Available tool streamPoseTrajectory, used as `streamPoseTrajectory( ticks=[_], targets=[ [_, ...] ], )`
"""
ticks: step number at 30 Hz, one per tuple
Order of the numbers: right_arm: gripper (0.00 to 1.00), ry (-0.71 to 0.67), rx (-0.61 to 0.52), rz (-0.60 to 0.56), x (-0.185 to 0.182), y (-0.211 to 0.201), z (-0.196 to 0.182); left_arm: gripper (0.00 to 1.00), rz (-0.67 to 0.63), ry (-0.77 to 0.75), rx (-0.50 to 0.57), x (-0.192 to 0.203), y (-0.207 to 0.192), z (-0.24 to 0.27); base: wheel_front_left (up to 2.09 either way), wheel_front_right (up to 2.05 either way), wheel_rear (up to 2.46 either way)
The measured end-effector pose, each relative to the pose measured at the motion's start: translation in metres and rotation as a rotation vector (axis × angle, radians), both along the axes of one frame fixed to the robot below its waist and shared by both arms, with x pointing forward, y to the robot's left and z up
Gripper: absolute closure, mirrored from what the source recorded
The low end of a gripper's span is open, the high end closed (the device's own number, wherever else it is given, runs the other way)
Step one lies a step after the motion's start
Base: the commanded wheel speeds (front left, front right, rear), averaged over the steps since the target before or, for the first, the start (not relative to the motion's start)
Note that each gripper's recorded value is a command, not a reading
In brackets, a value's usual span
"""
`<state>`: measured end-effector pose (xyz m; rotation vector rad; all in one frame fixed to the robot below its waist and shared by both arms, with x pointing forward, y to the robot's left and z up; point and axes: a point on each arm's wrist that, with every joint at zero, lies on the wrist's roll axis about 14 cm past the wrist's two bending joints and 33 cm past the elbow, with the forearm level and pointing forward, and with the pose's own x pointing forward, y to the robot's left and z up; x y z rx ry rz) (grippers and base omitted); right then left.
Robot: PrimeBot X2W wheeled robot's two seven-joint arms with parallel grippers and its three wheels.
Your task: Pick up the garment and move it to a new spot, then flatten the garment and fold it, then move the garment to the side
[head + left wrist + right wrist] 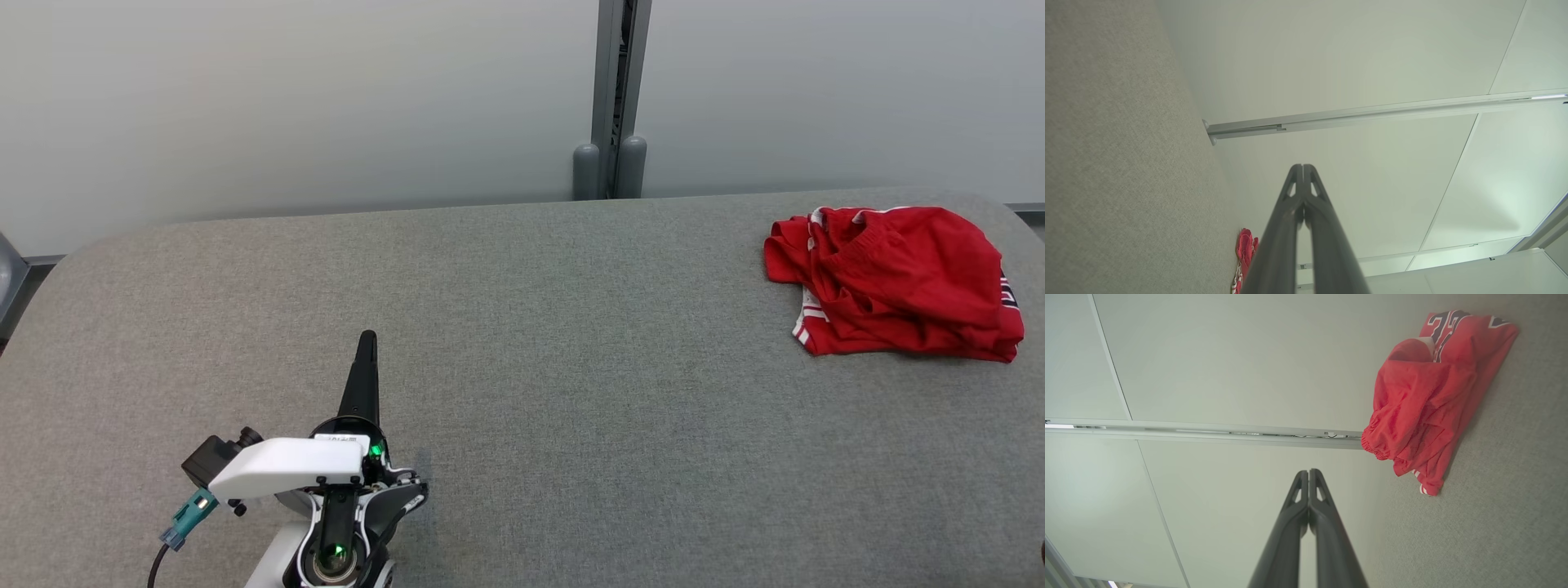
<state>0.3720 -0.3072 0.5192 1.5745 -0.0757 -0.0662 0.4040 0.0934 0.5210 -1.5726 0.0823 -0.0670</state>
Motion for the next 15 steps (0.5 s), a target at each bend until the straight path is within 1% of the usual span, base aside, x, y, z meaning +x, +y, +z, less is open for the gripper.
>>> streamPoseTrajectory(
  ticks=[15],
  targets=[
    [1.0,0.001,0.0,0.004,-0.0002,0.0006,0.0002,1.0,0.0,0.0,0.0,0.0,0.0001,0.0,0.0,0.0,0.0]
  ],
)
